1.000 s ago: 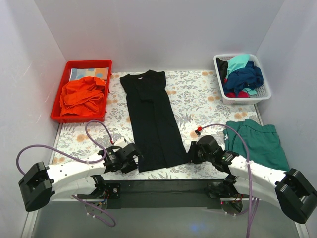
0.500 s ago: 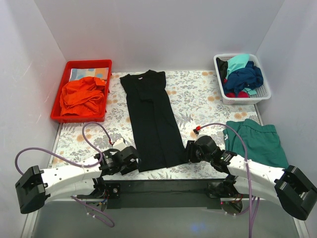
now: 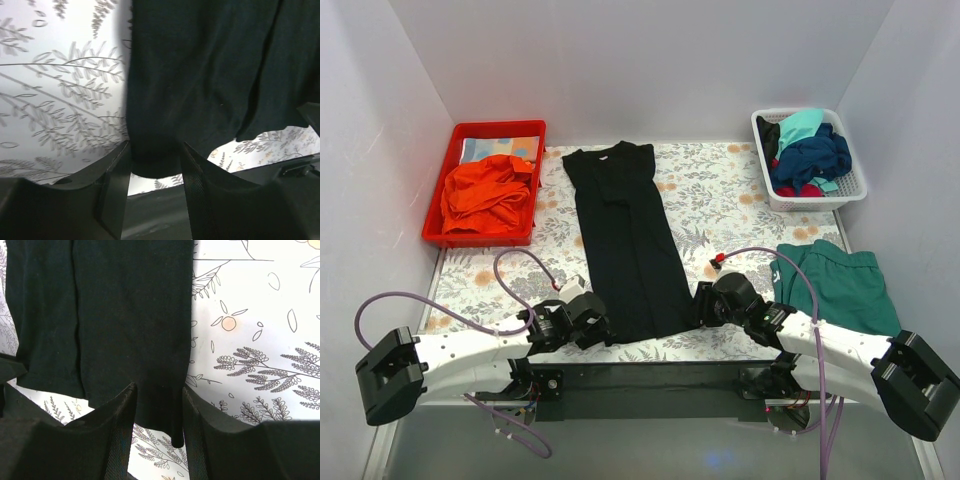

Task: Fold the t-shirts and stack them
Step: Grab the bottom of the folded rectangular tshirt with both arms

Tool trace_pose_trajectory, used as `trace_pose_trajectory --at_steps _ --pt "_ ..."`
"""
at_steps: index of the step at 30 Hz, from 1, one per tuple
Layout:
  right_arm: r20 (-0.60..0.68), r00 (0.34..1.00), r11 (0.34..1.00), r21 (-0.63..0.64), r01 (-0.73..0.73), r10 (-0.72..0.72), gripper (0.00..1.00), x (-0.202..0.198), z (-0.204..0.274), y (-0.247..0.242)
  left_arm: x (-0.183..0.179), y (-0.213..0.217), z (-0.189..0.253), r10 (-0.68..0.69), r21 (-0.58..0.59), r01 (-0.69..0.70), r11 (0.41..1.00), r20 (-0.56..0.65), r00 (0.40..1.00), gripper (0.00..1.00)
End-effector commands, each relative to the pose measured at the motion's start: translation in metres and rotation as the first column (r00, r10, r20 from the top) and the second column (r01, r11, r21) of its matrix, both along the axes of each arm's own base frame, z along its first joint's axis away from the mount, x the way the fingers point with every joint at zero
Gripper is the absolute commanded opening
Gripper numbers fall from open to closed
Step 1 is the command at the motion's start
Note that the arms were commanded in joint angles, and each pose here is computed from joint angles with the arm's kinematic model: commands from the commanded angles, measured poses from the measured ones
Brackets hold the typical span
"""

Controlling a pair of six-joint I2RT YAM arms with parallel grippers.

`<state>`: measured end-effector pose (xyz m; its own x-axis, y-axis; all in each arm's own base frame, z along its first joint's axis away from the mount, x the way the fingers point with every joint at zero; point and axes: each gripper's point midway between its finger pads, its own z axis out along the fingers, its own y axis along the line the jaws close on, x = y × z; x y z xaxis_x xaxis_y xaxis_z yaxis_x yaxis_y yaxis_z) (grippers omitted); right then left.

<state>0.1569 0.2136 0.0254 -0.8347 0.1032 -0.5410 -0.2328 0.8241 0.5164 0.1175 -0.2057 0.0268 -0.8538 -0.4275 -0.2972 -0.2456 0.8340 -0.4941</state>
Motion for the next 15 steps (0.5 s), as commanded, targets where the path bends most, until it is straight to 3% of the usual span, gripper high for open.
trace_pose_trajectory --at_steps 1,3,5,7,8,10,15 --pt "-0.089 0.995 0.985 -0.169 0.022 -0.037 0.46 -0.022 -0.04 -0.038 -0.012 -0.001 -0.018 0.218 -0.031 -0.228 0.973 -0.193 0.957 0.38" --pt "-0.09 0.995 0.985 -0.169 0.024 -0.04 0.46 -0.022 -0.04 -0.038 -0.014 0.001 -0.021 0.221 -0.019 -0.229 0.973 -0.201 0.954 0.33" --pt "-0.089 0.995 0.986 -0.168 0.023 -0.038 0.39 -0.023 -0.04 -0.038 -0.014 0.005 -0.022 0.231 -0.01 -0.237 0.971 -0.2 0.952 0.23" --pt "-0.095 0.995 0.985 -0.17 0.021 -0.038 0.19 -0.024 -0.042 -0.039 -0.013 0.007 -0.019 0.25 -0.009 -0.256 0.967 -0.194 0.949 0.11" --pt "-0.095 0.995 0.985 -0.172 0.02 -0.036 0.11 -0.024 -0.042 -0.039 -0.013 0.013 -0.02 0.265 0.011 -0.268 0.963 -0.187 0.946 0.0" --pt "-0.1 0.995 0.985 -0.17 0.013 -0.03 0.01 -0.025 -0.042 -0.038 -0.012 0.017 -0.015 0.288 0.024 -0.289 0.957 -0.182 0.94 0.0" --pt "-0.094 0.996 0.988 -0.153 -0.004 -0.011 0.01 -0.029 -0.04 -0.035 -0.014 0.03 -0.01 0.328 0.039 -0.326 0.944 -0.175 0.928 0.0"
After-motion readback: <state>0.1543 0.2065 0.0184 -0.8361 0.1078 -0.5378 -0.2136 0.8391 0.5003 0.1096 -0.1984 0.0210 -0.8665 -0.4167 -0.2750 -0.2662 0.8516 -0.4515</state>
